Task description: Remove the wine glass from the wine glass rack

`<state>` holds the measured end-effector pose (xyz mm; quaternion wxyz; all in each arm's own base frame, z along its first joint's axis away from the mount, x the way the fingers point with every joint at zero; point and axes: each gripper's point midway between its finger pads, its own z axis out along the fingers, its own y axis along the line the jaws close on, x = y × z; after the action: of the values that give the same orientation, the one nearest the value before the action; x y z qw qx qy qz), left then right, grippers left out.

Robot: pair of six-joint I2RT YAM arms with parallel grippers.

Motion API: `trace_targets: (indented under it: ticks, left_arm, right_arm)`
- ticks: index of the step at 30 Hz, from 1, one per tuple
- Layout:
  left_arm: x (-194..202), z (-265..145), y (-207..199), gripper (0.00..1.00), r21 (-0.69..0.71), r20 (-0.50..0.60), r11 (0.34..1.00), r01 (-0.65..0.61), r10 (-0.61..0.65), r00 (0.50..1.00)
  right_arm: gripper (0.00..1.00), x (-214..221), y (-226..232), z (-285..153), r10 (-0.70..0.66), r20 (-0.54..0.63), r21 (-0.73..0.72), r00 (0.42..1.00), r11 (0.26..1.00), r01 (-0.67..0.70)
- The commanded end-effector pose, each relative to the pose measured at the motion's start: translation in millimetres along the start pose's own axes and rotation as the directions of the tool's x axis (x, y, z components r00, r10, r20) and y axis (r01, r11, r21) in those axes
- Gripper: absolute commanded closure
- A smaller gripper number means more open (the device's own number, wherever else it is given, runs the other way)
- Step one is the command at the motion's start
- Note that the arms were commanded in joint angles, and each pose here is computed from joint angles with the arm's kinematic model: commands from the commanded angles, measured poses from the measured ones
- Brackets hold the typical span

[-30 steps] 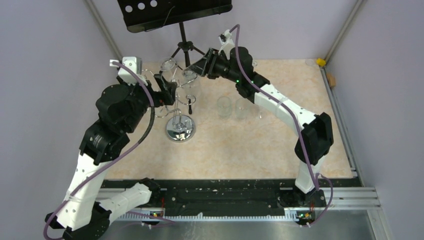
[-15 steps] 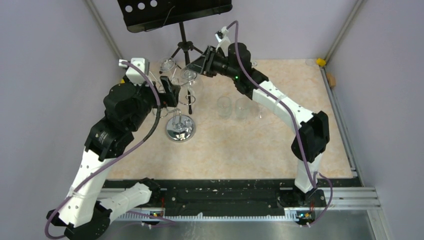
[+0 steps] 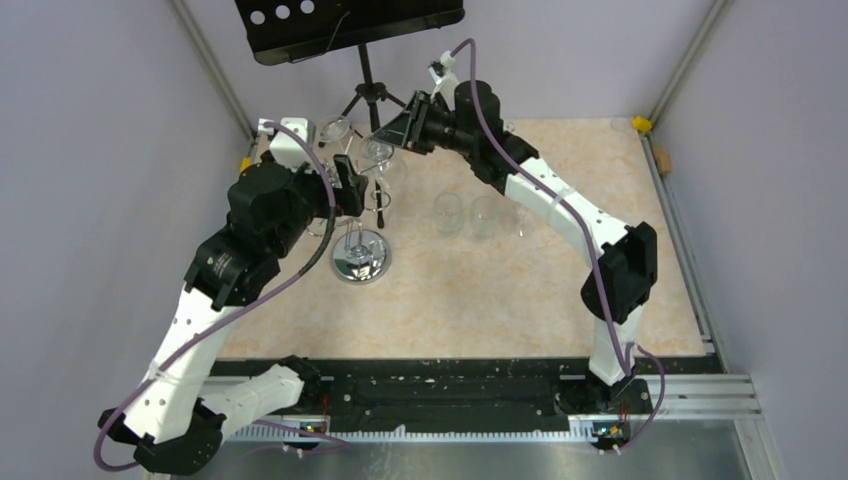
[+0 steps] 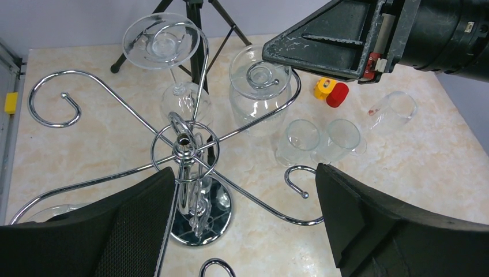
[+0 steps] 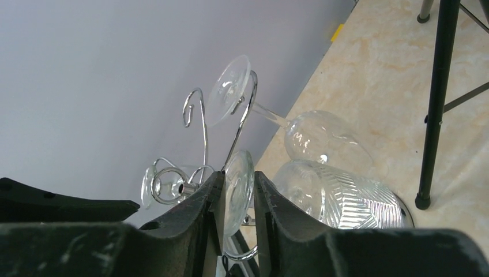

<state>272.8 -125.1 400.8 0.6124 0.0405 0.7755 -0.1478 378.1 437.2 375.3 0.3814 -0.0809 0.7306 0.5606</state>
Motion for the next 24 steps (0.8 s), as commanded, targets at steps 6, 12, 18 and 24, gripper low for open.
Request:
trace_targets:
  ticks: [6, 12, 18, 24]
  left_arm:
    - [-3, 7, -2, 0.06, 0.01, 0.017, 1.0, -0.004, 0.003, 1.0]
    - [-2, 8, -3, 0.06, 0.009, 0.014, 1.0, -0.001, 0.001, 1.0]
    - [-3, 6, -1, 0.06, 0.001, 0.018, 1.0, -0.002, 0.002, 1.0]
    - [-5, 3, 2, 0.06, -0.007, 0.028, 1.0, 0.001, -0.001, 1.0]
  right_arm:
    - [0.86, 3, 19, -5, -0.022, -0.043, -0.035, 0.999, 0.999, 0.021]
    - [1.0, -1, 19, -4, -0.03, -0.025, -0.026, 0.999, 0.999, 0.03]
    - [1.0, -29, 19, -10, -0.027, 0.11, 0.036, 0.994, 0.999, 0.023]
    - [1.0, -52, 32, -30, 0.112, 0.242, -0.035, 0.964, 0.994, -0.107]
